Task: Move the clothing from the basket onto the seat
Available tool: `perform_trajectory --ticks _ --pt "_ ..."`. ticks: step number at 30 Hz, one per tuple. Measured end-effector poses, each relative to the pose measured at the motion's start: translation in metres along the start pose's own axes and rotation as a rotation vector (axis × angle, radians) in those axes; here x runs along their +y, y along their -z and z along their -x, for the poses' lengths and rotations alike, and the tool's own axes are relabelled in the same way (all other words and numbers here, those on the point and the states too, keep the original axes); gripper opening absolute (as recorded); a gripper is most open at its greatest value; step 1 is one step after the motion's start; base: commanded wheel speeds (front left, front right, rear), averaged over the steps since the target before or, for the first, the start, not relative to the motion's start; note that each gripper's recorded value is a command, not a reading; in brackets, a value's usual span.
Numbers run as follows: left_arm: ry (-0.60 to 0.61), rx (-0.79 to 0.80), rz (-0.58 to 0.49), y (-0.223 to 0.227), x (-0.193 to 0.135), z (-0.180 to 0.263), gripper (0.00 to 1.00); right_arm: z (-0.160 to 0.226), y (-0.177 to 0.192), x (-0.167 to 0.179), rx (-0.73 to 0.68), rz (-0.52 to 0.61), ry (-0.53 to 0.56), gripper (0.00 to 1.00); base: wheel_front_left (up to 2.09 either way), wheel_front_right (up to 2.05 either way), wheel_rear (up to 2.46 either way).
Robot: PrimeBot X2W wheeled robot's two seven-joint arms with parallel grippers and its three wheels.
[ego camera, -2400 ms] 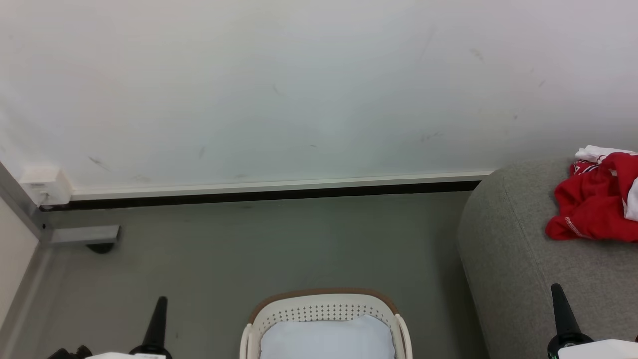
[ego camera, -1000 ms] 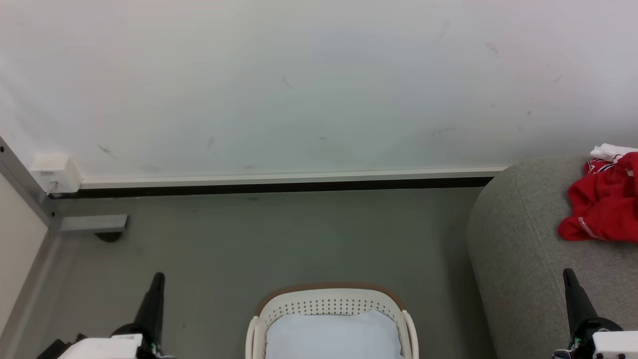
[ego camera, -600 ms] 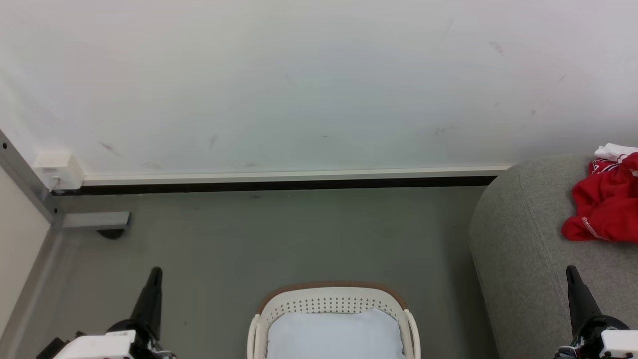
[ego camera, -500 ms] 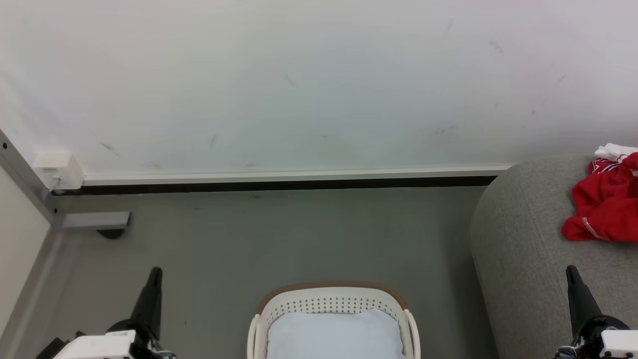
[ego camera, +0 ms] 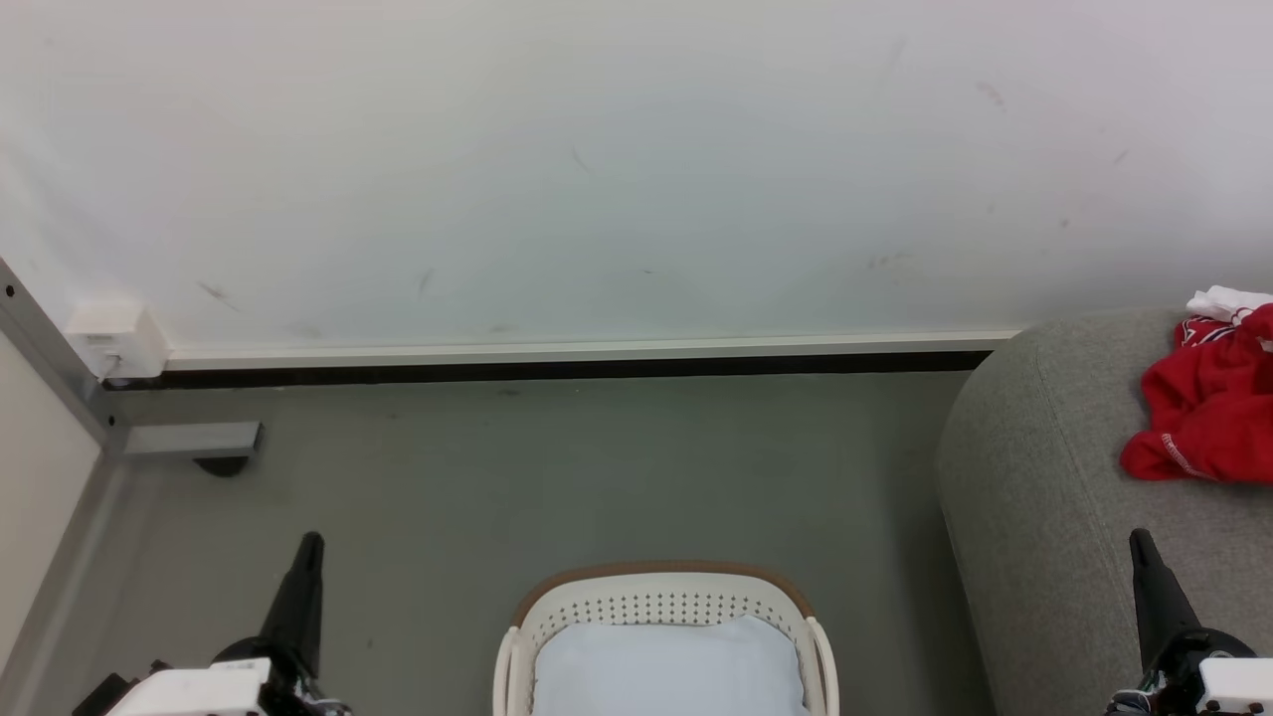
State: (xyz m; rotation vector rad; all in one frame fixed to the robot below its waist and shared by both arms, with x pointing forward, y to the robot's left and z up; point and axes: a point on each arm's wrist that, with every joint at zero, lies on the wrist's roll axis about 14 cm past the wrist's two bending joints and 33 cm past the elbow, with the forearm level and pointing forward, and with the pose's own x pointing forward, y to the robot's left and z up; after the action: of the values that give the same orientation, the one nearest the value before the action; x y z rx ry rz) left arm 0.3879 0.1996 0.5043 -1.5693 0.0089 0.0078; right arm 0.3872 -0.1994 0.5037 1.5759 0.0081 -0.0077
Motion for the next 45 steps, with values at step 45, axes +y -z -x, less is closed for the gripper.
perform_trajectory --ticks 45 --pt "0.0 0.0 0.0 0.0001 -0.0001 -0.0001 0.0 0.0 0.0 0.0001 0.0 0.0 0.0 0.0 0.0 0.0 0.0"
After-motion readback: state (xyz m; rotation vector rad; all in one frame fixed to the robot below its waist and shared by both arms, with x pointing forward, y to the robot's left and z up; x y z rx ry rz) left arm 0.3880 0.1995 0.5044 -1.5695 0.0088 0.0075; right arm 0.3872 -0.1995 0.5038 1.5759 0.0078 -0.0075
